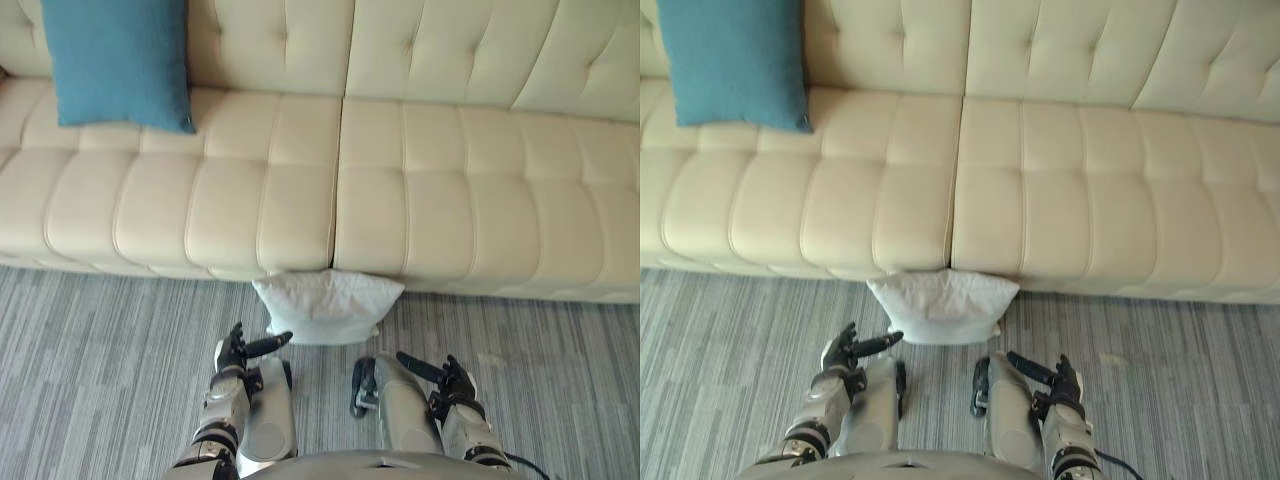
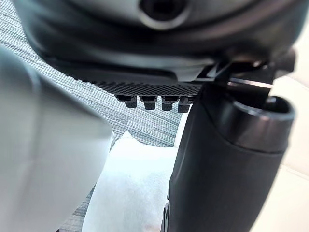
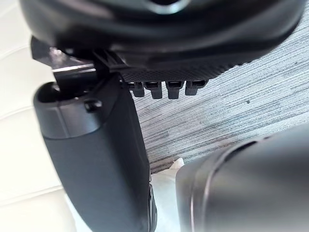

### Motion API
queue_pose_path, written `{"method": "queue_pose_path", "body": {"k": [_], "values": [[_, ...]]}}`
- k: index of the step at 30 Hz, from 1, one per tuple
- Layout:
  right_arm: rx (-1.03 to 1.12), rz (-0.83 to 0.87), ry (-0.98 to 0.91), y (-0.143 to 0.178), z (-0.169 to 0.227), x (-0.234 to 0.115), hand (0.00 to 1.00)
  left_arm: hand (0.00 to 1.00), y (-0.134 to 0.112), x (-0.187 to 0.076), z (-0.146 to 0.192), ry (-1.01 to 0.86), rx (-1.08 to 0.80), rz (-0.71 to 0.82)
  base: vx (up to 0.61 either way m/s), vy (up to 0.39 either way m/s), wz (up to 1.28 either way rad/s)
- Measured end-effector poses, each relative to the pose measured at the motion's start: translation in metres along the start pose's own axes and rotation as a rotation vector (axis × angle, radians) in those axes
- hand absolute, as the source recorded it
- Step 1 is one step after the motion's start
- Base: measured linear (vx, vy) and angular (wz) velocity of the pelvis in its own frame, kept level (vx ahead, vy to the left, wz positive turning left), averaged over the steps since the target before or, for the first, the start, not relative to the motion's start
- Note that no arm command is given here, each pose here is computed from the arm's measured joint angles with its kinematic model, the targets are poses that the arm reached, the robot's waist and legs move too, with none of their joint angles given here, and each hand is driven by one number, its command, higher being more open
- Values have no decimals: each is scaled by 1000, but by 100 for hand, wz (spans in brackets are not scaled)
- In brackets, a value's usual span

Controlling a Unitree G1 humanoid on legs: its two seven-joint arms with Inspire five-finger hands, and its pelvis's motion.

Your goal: Pick up cushions and gather them together orderly.

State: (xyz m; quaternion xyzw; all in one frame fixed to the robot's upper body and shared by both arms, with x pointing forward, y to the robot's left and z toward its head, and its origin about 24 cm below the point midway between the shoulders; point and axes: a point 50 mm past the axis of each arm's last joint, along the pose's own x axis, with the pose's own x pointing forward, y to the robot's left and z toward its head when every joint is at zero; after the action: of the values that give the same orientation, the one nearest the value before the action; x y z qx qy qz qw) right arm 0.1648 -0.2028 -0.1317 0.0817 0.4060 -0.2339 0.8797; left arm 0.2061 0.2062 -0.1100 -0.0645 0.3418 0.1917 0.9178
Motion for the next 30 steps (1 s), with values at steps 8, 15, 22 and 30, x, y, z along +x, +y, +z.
{"method": "queue_pose_path", "body": {"k": [8,15,22,30], "values": [[53,58,-168,33,67,8,100,100,-16,16,84,-222,-42,-13,-178,-30,3],[129,179,-486,89,194,-11,100,100,-60,9,177,-453,-62,-131,-58,9,-5],[144,287,-719,134,266,-57,0,0,-106,-14,225,-587,-108,-223,14,35,8],[75,296,-814,146,274,-75,0,0,-107,-22,235,-643,-101,-168,31,31,14]]}}
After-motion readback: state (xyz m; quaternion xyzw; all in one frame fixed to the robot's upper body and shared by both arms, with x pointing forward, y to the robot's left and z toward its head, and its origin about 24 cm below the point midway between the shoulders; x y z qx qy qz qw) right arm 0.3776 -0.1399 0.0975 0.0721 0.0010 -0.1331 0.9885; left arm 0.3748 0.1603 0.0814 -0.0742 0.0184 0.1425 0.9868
